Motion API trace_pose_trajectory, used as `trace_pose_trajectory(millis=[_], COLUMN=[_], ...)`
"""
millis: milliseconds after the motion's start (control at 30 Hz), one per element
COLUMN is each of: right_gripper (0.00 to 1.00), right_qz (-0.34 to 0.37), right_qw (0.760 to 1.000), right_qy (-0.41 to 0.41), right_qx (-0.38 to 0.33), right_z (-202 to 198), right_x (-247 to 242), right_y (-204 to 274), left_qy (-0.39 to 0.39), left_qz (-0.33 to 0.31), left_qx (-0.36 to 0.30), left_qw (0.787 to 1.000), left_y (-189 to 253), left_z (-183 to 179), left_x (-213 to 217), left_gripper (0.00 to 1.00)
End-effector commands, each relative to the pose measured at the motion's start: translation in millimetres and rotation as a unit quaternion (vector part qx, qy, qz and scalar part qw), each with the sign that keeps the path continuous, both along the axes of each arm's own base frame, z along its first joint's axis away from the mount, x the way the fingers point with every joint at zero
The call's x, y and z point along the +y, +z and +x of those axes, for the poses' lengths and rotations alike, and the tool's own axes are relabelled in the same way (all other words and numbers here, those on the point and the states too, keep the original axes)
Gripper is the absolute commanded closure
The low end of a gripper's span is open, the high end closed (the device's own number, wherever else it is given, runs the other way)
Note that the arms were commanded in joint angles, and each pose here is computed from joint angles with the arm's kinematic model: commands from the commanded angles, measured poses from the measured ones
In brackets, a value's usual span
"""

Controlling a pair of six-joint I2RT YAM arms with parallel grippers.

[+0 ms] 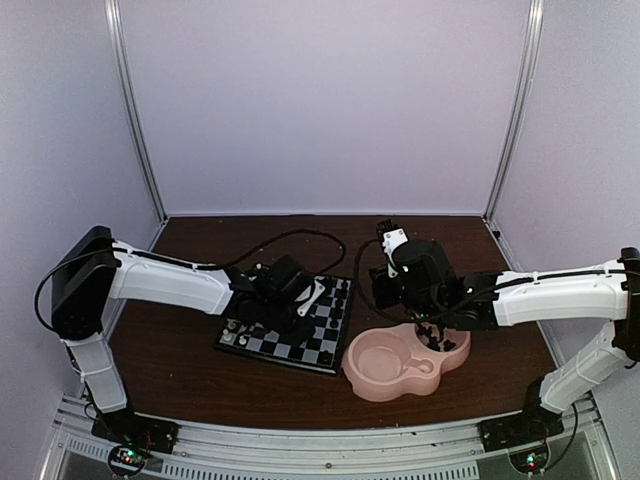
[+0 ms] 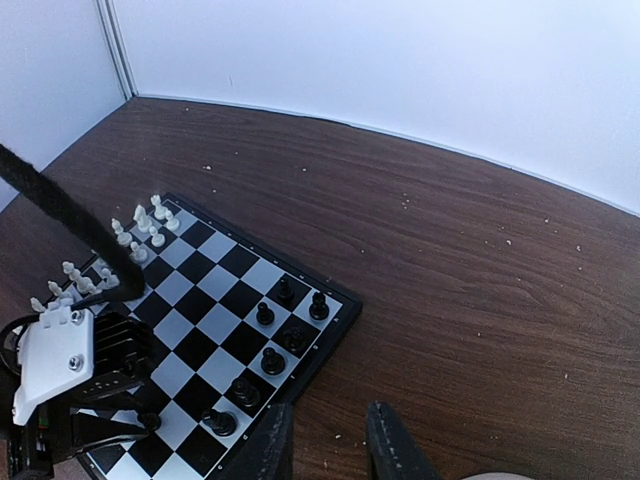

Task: Set up the chess pieces on the board
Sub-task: Pick up the rook from the chessboard.

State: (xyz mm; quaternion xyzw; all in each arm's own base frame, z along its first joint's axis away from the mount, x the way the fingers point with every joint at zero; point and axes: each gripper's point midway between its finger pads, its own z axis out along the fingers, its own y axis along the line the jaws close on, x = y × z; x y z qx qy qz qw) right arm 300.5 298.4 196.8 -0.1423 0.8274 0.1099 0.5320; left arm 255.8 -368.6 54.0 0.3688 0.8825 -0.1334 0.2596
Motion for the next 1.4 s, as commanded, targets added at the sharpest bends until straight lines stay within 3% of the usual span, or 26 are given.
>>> trace_pose_trajectory(millis=[0, 233, 567, 1000, 1367], right_gripper=[0.73, 0.73, 0.73, 0.73, 0.73], right_qz=[0.013, 0.013, 0.013, 0.014, 0.024], right_qw=[1.000, 1.000, 1.000, 1.000, 0.999], right_qy=[-0.006, -0.004, -0.006, -0.011, -0.019], right_qx=[-0.004, -0.002, -0.002, -0.006, -0.013], right_z=[2, 2, 3, 3, 2], right_x=[-2, -2, -3, -5, -13], right_y=[5, 5, 5, 6, 12], left_qy=[-0.002, -0.002, -0.001, 0.016, 0.061], left_qz=[-0.002, 0.002, 0.003, -0.009, -0.031], left_qx=[-0.008, -0.005, -0.006, -0.027, -0.042], left_qw=[1.000, 1.000, 1.000, 0.999, 0.997], left_y=[3, 1, 2, 18, 42], left_z=[6, 5, 6, 16, 49], left_x=[-8, -8, -8, -8, 0], left_gripper=[0.77, 0.80, 0.95, 1.00, 1.00])
